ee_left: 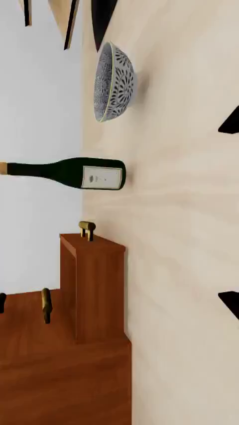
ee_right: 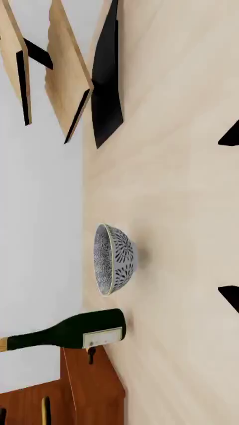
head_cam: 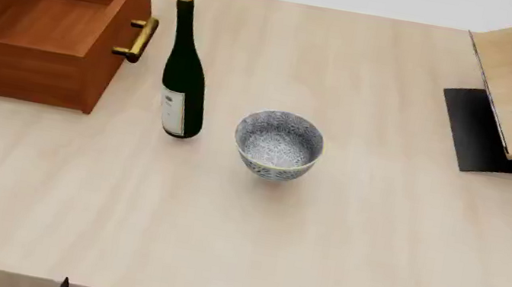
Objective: Put the wine bottle in the bottom drawer of the cabinet.
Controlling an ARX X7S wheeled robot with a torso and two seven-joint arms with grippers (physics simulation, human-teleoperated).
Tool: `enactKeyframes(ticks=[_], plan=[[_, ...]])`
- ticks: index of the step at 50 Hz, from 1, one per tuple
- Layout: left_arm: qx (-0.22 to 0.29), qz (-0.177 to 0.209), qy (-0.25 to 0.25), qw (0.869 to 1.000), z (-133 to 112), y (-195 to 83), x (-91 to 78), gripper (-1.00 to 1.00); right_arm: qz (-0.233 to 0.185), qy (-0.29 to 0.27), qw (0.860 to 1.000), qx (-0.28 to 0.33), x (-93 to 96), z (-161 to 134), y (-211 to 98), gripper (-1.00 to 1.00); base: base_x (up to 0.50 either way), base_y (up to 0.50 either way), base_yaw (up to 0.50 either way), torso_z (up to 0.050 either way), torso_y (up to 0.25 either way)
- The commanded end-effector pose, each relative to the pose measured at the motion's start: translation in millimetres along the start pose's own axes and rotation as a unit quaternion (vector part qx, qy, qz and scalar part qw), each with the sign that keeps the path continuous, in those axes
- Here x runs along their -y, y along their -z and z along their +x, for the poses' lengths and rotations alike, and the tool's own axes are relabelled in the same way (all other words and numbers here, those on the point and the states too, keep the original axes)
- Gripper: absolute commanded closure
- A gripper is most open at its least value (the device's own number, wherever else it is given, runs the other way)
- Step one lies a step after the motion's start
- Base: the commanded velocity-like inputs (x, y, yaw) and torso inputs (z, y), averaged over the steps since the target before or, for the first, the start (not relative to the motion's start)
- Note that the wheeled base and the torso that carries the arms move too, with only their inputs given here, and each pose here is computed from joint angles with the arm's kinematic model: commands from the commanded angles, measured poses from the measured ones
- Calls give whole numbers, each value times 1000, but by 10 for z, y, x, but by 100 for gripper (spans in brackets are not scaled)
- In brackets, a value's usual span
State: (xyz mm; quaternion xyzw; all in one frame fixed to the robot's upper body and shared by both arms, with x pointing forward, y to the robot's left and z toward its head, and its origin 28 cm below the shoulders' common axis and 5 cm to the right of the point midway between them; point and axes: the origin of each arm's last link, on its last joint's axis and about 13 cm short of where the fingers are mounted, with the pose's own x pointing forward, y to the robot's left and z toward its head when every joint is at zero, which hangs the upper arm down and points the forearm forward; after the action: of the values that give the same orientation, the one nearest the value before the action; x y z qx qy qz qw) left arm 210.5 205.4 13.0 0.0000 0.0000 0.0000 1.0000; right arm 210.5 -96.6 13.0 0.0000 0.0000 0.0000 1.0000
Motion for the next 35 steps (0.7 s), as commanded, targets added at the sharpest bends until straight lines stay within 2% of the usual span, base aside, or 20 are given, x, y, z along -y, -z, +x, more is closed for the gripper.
enactKeyframes(ticks=[1,2,3,5,8,9,14,16,19,20,22,23,25,27,28,29,32,33,34,35], plan=[[0,0,-6,1000,0,0,-24,-100,0,0,1000,0,-3,0,0,-100,0,0,0,0,0],[-1,7,-4,1000,0,124,6,-100,-10,-2,1000,-3,-4,1,4,-100,0,0,0,0,0],[-1,11,-9,1000,14,40,8,-100,-6,-3,1000,-3,-7,2,5,-100,0,0,0,0,0],[11,10,-14,1000,-1,146,3,-100,-2,-4,1000,2,-7,-7,-8,-100,0,0,0,0,0],[20,-13,-12,1000,-11,-1,-18,-100,0,-4,1000,-4,-7,0,20,-100,0,0,0,9,0],[20,-16,-12,1000,-12,72,-21,-100,4,-4,1000,-3,-11,-1,28,-100,0,0,0,37,0],[25,-31,-10,999,8,-29,-26,-100,1,8,1000,-9,-6,0,26,-100,0,0,0,45,1],[32,-28,-19,999,23,88,-27,-100,-7,16,1000,-10,-10,3,31,-100,0,0,0,50,7],[27,-36,-21,999,35,36,-37,-100,-33,55,997,-38,-7,20,39,-100,0,0,0,50,8],[28,-35,-19,999,28,99,-31,-100,-32,50,998,-30,-4,23,29,-100,0,0,0,50,8],[34,-16,-13,999,2,-27,-14,-100,-26,43,998,-26,3,18,18,-100,0,0,0,50,8],[34,-13,-16,999,1,77,-13,-100,-27,44,998,-26,4,20,17,-100,0,0,0,50,6],[26,-25,-10,999,7,111,-24,-100,-29,43,998,-25,3,25,17,-100,0,0,0,50,8],[23,-24,-4,999,4,-30,-22,-100,-24,35,999,-24,0,22,-9,-100,0,0,0,50,8],[22,-25,-2,999,10,45,-22,-100,-19,32,999,-24,0,21,-21,-100,0,0,0,50,10],[23,-23,-8,999,24,-77,-28,-100,-21,36,999,-24,12,27,-52,-100,0,0,0,50,8],[11,-7,4,1000,-25,-131,-19,-100,-21,31,999,-23,22,18,-148,-100,0,0,0,50,8],[13,16,-8,1000,-51,-139,-8,-100,-22,29,999,-23,26,11,-202,-100,0,0,0,50,8],[10,13,-7,1000,-64,-167,-1,-100,-25,30,999,-22,31,7,-240,-100,0,0,0,50,8],[9,5,3,1000,-89,-381,8,-100,-27,32,999,-22,38,4,-288,-100,0,0,0,50,10]])
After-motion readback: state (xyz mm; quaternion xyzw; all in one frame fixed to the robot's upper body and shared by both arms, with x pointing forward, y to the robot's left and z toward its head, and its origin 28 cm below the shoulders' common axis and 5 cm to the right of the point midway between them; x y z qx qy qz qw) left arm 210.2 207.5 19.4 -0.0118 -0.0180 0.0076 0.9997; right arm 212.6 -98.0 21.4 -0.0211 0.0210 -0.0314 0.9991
